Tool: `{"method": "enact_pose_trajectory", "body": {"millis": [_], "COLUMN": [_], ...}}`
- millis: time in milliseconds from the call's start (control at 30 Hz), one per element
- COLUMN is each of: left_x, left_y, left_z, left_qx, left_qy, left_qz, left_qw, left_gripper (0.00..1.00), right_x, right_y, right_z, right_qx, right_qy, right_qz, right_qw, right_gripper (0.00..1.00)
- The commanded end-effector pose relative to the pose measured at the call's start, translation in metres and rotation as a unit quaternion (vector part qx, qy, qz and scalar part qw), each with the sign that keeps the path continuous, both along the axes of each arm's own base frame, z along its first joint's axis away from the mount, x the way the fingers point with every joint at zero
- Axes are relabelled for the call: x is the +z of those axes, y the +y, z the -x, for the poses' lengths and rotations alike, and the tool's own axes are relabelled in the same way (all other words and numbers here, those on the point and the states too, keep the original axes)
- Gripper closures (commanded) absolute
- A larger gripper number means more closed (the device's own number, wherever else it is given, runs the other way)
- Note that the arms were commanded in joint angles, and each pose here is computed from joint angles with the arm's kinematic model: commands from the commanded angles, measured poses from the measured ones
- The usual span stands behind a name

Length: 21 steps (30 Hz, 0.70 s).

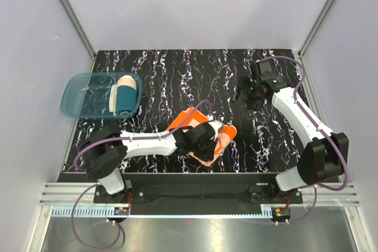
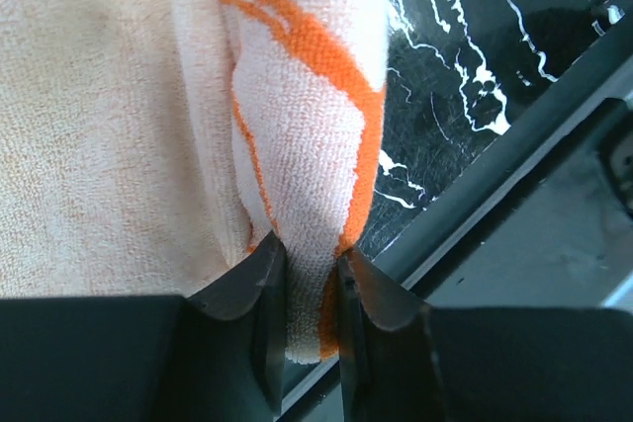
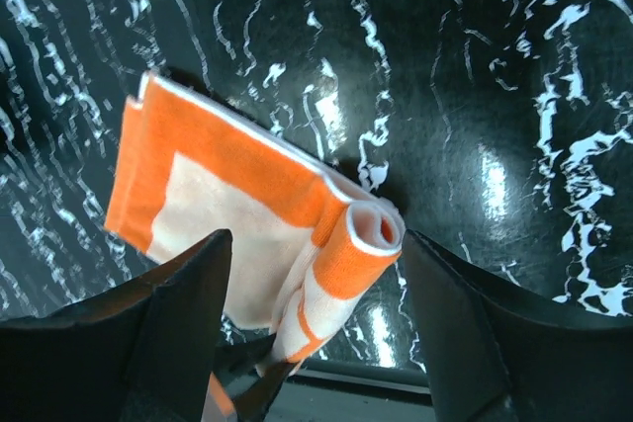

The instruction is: Roll the towels

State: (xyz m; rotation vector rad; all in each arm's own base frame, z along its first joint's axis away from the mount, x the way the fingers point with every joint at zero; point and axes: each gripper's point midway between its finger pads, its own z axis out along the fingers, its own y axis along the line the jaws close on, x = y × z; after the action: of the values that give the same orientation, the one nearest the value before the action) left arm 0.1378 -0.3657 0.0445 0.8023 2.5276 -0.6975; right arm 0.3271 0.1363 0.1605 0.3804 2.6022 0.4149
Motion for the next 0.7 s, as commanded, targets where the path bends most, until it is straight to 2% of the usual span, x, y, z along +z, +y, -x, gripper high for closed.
{"method": "enact_pose_trajectory", "body": {"millis": [0, 33, 67, 167, 300, 367, 400, 567, 667], "left_x": [0.017, 0.011, 0.016, 0.017, 0.016, 0.013, 0.011, 0.004, -0.001], "left_y": [-0.006, -0.002, -0.007, -0.003, 0.003, 0.006, 0.008, 0.015, 0.018], "left_z": [0.004, 0.006, 0.008, 0.003, -0.004, -0.006, -0.009, -0.013, -0.014], "left_qx": [-0.003, 0.006, -0.002, 0.017, 0.043, 0.053, 0.067, 0.094, 0.101], "left_qy": [0.065, 0.085, 0.100, 0.137, 0.170, 0.185, 0.196, 0.234, 0.242], "left_qz": [0.076, 0.080, 0.105, 0.138, 0.154, 0.156, 0.158, 0.178, 0.177], "left_qw": [0.995, 0.993, 0.989, 0.981, 0.972, 0.969, 0.965, 0.951, 0.949], "left_gripper": [0.93, 0.93, 0.93, 0.92, 0.92, 0.92, 0.93, 0.94, 0.94], "right_x": [0.023, 0.014, 0.021, 0.028, 0.011, 0.018, 0.004, -0.003, -0.017], "right_y": [0.010, 0.016, 0.026, 0.058, 0.075, 0.086, 0.086, 0.096, 0.100], "right_z": [0.010, 0.018, 0.013, 0.036, 0.065, 0.072, 0.080, 0.089, 0.091], "right_qx": [0.028, 0.039, 0.046, 0.106, 0.139, 0.158, 0.157, 0.166, 0.164], "right_qy": [-0.031, -0.024, -0.051, -0.068, -0.056, -0.073, -0.059, -0.074, -0.066], "right_qz": [-0.034, -0.053, -0.084, -0.192, -0.271, -0.315, -0.323, -0.375, -0.386], "right_qw": [0.999, 0.998, 0.994, 0.973, 0.951, 0.933, 0.932, 0.909, 0.905], "right_gripper": [0.25, 0.28, 0.29, 0.33, 0.36, 0.39, 0.40, 0.41, 0.42]}}
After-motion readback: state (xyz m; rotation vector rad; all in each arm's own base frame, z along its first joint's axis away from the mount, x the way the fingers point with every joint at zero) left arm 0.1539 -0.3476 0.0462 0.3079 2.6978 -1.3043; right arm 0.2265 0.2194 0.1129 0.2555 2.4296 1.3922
